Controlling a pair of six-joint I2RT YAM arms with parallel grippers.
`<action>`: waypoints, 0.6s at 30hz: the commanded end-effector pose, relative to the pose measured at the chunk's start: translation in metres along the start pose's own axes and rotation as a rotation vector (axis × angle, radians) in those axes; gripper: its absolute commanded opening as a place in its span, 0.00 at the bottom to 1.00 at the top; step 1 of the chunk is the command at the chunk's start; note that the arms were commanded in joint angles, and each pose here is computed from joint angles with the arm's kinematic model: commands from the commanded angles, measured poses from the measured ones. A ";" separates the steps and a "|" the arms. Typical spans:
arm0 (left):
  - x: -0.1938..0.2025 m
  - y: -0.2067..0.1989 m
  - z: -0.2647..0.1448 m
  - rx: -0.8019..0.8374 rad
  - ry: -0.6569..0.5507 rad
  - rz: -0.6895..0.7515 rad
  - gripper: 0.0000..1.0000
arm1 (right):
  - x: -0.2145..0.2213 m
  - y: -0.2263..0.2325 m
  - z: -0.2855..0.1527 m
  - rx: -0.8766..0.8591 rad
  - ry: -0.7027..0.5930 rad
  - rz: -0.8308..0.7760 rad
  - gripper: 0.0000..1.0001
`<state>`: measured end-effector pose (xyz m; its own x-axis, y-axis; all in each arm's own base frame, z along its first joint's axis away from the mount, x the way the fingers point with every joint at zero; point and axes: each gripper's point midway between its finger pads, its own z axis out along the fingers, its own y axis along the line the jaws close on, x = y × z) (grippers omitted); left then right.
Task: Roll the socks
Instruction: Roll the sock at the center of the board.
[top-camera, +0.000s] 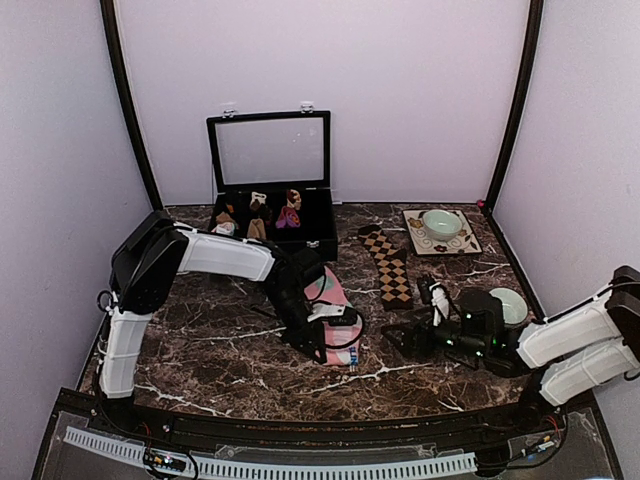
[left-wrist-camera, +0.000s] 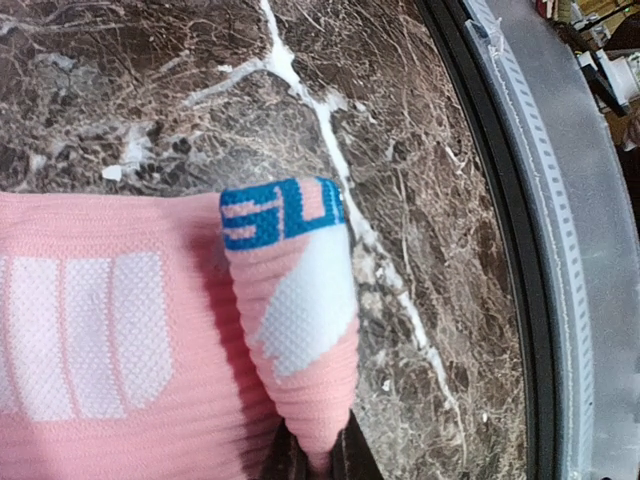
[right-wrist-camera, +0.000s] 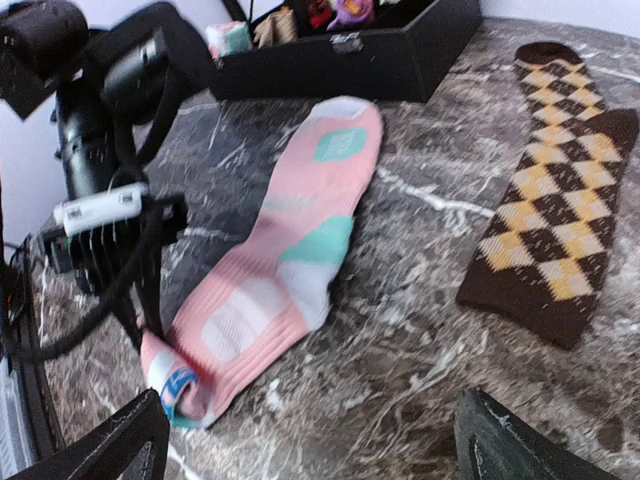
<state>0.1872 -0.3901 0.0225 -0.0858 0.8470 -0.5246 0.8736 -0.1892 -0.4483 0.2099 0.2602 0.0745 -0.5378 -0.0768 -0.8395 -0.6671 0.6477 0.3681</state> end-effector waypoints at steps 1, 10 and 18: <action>0.037 -0.022 0.011 0.154 0.138 -0.181 0.00 | -0.046 -0.012 -0.002 0.074 -0.166 0.028 0.99; 0.043 -0.001 0.018 0.157 0.191 -0.321 0.00 | -0.026 0.025 -0.005 -0.085 -0.126 -0.281 0.70; 0.049 0.014 0.021 0.134 0.247 -0.388 0.00 | 0.028 0.083 -0.004 -0.256 0.007 -0.674 0.67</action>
<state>0.1833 -0.3918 0.0212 -0.2770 0.9066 -0.3183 0.7146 -0.0271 -0.6990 0.1541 0.2965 0.0907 -0.1498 -0.2983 -0.9426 -0.9210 0.3888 0.0233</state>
